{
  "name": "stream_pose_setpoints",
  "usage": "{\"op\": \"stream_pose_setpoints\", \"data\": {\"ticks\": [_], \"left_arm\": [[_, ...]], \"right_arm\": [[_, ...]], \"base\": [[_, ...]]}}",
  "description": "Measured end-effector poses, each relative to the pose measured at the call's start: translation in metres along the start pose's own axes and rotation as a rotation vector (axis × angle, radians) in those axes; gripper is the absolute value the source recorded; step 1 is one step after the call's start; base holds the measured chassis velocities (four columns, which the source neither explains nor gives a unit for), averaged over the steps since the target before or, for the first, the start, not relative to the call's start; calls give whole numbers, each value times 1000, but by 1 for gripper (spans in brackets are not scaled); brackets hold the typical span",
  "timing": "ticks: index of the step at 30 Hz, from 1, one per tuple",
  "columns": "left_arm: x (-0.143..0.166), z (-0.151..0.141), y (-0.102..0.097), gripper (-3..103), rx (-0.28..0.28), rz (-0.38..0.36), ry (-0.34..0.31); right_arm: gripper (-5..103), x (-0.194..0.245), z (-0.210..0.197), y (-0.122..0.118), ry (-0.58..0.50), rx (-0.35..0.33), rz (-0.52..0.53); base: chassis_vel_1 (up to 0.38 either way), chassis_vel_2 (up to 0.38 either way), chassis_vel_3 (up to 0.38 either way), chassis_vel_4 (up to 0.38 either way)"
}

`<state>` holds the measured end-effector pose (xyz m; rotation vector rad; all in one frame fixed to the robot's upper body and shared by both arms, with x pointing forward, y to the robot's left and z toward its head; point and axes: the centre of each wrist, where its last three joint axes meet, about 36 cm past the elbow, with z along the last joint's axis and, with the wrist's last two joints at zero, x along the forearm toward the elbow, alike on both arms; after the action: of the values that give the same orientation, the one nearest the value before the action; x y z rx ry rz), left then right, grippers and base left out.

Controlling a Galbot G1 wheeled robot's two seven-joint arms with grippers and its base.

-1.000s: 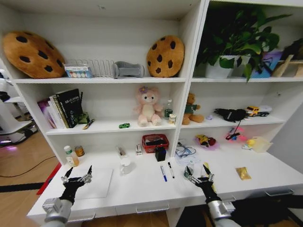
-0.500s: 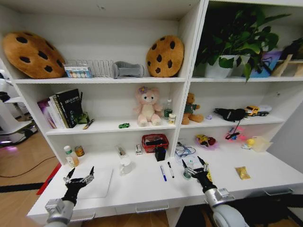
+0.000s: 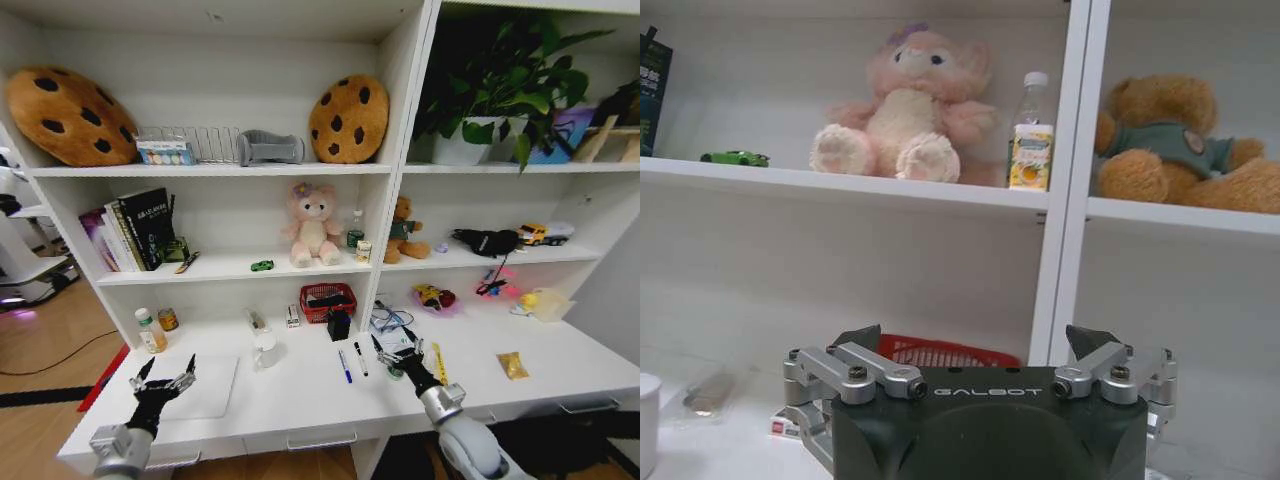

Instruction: Organize the objects on the table.

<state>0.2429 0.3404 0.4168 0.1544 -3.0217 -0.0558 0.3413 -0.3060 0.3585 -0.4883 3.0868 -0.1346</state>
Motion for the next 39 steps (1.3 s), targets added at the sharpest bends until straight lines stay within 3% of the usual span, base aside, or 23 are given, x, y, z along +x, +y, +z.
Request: {"op": "stream_pose_setpoints", "data": {"ticks": [9,18,26,36,39], "left_arm": [[4,6,-2,100,3,-3,16],[9,10,-1,100,0,-7,29],[12,13,-1,100,-1,-6,37],[18,21,-4,100,-5,4,53],[18,22,-7,100,-5,9,55]], "right_arm": [[100,-23,31,39,77,-87,-73],[100,-42,55,55,132,-140,-45],[100,-48,76,82,178,-196,-35],[100,-71,64,123,240,-328,100],[100,-74,53,130,267,-330,151]], "base": [[0,0,0,0],[0,0,0,0],[0,0,0,0],[0,0,0,0],[0,0,0,0]]}}
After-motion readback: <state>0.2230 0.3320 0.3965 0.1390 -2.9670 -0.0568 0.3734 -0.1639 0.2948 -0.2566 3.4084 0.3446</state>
